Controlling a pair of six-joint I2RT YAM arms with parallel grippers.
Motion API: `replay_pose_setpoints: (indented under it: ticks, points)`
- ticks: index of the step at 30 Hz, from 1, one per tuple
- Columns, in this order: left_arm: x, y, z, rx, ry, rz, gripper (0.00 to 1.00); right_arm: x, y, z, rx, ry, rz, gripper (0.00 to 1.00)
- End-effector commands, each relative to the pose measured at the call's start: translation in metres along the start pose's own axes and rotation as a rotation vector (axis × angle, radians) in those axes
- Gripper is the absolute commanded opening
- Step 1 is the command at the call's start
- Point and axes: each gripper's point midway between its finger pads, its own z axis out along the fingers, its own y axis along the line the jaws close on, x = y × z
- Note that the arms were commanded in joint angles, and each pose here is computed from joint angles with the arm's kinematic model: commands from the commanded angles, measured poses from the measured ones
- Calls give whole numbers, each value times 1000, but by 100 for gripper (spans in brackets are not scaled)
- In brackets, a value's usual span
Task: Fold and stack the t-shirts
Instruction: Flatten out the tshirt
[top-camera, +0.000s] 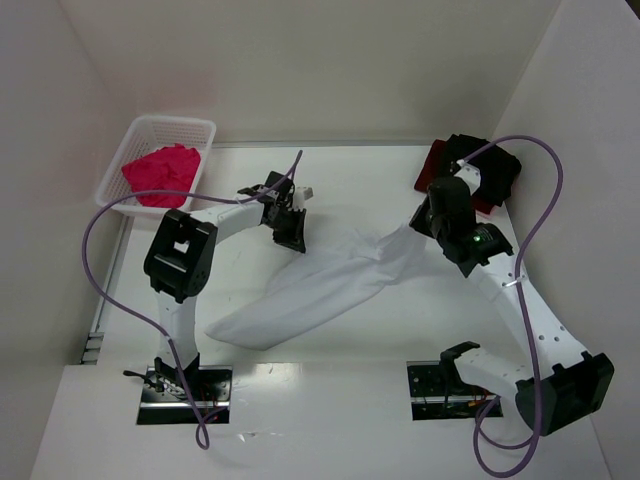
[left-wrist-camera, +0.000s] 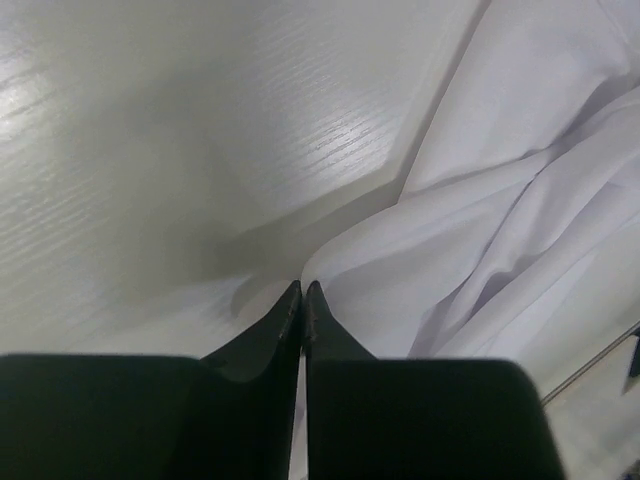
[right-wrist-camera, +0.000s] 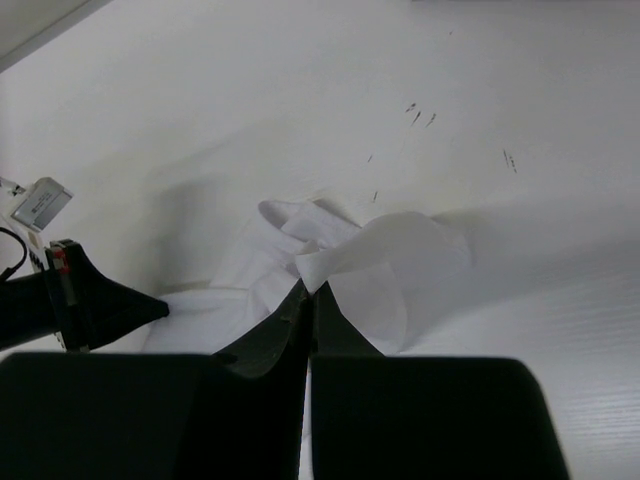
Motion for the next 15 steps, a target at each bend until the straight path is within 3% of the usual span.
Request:
replay_pose_setpoints:
  ticks: [1,6,11,15]
  points:
    - [-11,0,-8,-16,-36,-3,2,-31,4,-2,-17,-88,23,0]
    - [-79,-9,-96,-131,-276,19,0,-101,18,-14,-19,-264,27,0]
    - [-155,-17,-258,-239,-675,60,0,-195,37,-36,-5,-461,-5,0]
    - [-163,-7,-361,-356,-894,40,0,-263,60,-74,-57,-639,-2,0]
